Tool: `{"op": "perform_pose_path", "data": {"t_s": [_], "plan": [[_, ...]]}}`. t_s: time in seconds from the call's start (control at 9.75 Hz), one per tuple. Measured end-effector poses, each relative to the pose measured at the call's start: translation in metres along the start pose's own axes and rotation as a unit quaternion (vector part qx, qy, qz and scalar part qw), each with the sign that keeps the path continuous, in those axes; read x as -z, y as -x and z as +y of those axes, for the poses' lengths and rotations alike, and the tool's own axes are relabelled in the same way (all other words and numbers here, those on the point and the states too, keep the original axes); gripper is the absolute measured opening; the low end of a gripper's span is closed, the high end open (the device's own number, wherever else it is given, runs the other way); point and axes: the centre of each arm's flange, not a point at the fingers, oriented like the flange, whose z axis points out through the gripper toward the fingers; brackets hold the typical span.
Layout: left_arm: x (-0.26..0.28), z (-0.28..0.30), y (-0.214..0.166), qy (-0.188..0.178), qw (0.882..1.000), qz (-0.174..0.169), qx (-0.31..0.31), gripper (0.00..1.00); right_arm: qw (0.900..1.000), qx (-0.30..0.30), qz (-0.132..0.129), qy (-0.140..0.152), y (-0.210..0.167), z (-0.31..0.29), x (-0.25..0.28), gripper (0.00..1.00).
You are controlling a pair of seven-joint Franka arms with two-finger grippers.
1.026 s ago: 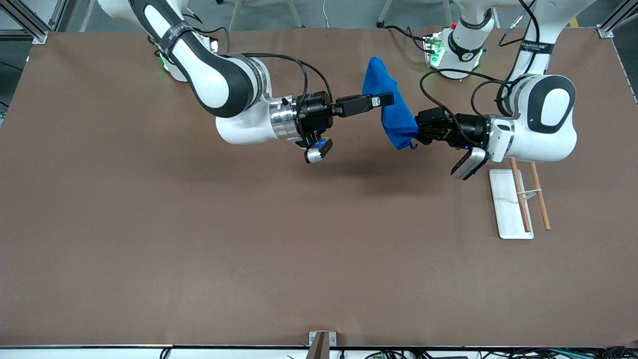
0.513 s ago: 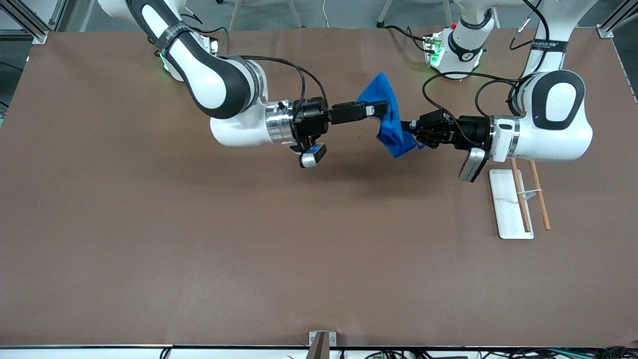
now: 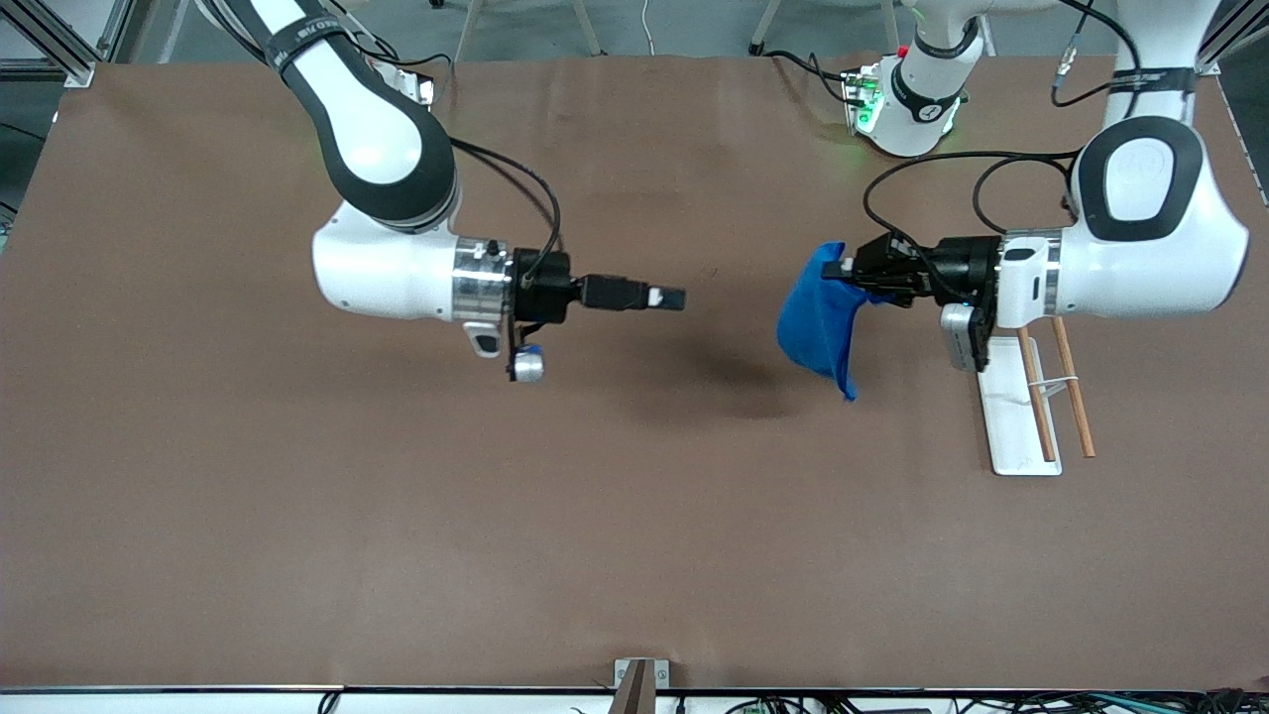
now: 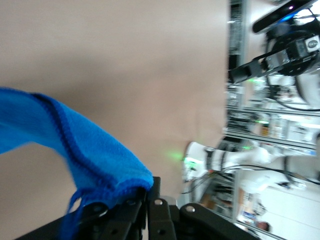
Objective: Right arm passes towel to left arm to hang
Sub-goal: 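Open the right gripper while the left gripper pulls the towel away, then carry the towel over the dowels with the left gripper while the right retracts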
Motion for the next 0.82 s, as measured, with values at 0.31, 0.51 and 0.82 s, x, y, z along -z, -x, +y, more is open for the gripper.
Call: {"op": "perform_pose_path", "data": {"t_s": [0.31, 0.51, 0.82], "plan": [[0.037, -0.005, -0.004, -0.183, 0.983, -0.001, 0.017, 0.02, 0.981, 0.074, 0.055, 0.172, -0.061, 0.055, 0.085, 1.00], [0.049, -0.021, -0.001, -0.271, 0.962, -0.012, 0.017, 0.02, 0.958, 0.078, 0.088, 0.261, -0.092, 0.086, 0.170, 1.00], [0.071, -0.045, 0.004, -0.362, 0.931, -0.033, 0.007, 0.02, 0.893, 0.091, 0.133, 0.420, -0.108, 0.114, 0.299, 1.00]]}}
